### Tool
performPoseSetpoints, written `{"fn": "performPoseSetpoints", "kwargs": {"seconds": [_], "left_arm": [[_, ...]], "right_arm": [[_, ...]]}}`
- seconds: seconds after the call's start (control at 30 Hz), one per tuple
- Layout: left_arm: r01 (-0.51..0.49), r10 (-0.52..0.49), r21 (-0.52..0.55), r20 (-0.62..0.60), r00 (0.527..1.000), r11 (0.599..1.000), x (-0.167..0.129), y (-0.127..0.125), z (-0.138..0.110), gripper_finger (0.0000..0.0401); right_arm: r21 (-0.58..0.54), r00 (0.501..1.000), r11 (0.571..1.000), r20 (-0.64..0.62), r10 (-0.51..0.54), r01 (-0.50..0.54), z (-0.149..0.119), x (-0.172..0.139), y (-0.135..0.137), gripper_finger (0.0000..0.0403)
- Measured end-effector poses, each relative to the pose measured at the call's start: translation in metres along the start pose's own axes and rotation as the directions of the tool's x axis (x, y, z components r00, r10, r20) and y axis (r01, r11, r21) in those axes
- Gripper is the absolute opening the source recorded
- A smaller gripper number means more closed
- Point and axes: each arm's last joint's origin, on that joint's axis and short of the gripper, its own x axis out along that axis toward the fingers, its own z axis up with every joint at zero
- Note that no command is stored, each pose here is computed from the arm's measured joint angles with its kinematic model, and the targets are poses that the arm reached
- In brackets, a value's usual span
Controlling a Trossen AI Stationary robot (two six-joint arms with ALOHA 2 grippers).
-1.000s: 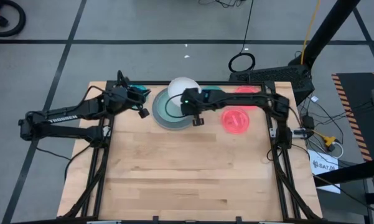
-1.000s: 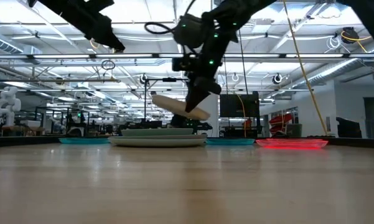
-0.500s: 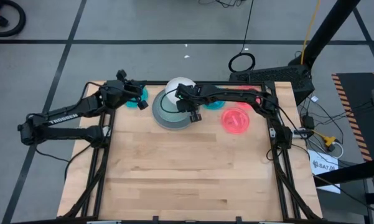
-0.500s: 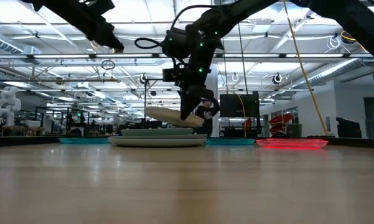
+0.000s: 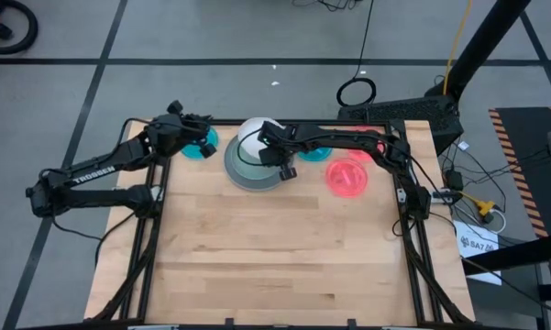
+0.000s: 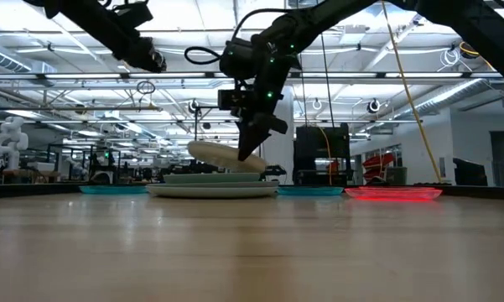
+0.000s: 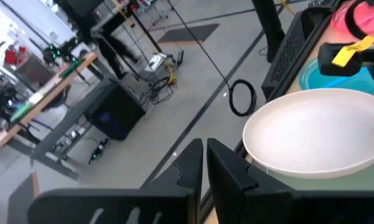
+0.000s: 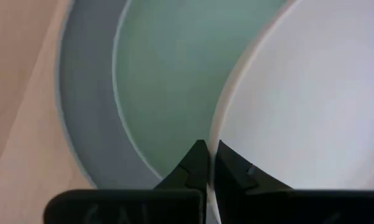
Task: Stack plastic plates
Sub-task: Stack the white plate on top of the light green plate, then stack the bottom pink plate on top of the white plate
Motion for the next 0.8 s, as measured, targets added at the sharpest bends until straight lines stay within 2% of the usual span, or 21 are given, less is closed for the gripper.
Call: {"fn": "performPoseSetpoints", "kwargs": {"seconds": [0.17,0.33,0.6,0.8], "left_arm": [[0.017,-0.017,-0.014,-0.039,0.999,1.0,0.0,-0.002,-0.004,0.003],[0.018,-0.02,-0.042,-0.043,0.999,0.999,0.0,-0.002,-0.004,0.003],[0.043,-0.046,-0.064,-0.048,0.998,0.997,0.0,-0.003,-0.006,0.003],[0.049,-0.054,-0.102,-0.045,0.997,0.994,0.0,-0.003,-0.006,0.003]], "right_arm": [[-0.043,0.999,0.999,0.035,0.028,-0.026,0.004,0.0,0.003,0.0008],[-0.04,0.999,0.999,0.038,0.027,-0.025,0.006,-0.001,0.006,0.0045],[0.049,0.999,0.998,0.035,0.024,-0.026,0.006,-0.004,0.005,0.0119],[0.15,0.999,0.987,0.01,0.05,-0.051,0.003,-0.02,0.008,0.0133]]}}
